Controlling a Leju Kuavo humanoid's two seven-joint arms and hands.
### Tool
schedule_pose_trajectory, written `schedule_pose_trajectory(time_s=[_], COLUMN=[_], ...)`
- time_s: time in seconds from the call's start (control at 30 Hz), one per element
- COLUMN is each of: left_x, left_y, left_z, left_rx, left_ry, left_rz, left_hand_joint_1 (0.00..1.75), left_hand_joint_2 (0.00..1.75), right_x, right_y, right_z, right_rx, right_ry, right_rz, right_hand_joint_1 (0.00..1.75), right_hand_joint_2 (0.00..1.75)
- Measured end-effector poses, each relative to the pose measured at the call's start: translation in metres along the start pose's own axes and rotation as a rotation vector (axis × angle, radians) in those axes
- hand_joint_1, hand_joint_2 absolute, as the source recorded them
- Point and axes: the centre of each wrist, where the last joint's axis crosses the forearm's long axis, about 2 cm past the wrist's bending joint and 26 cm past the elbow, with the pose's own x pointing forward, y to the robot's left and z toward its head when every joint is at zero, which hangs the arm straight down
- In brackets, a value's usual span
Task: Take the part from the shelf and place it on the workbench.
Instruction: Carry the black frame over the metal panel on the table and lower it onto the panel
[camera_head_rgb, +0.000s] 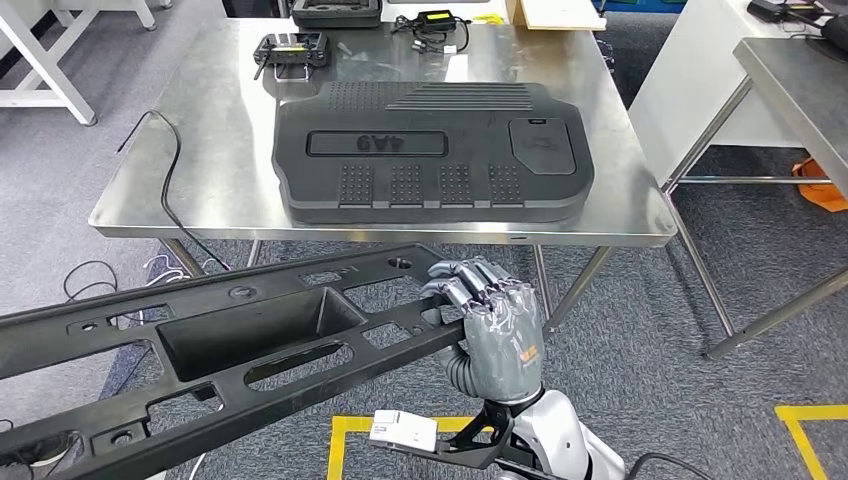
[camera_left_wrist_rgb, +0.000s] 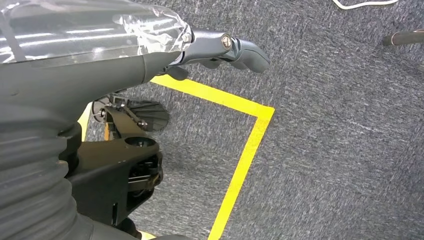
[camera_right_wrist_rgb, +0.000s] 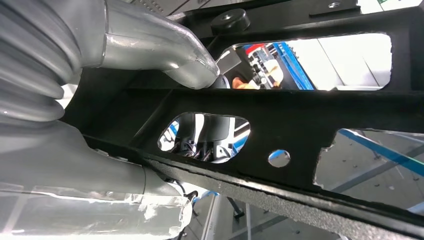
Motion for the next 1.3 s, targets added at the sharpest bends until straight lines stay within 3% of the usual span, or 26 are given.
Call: schedule_pose_trajectory(time_s=[1.3], left_x=[-0.0026], left_y=[0.0012], left_z=[0.0020], left_rx=[0.007], left_ry=[0.007], left_rz=[0.006], left_hand_joint_1=[0.00], left_hand_joint_2=[1.75], right_x=[-0.0019], right_y=[0.0042], right_z=[-0.0007], right_rx=[0.011], right_ry=[0.000], right_rz=[0.001], right_hand_joint_1=[1.75], right_hand_joint_2=[1.75])
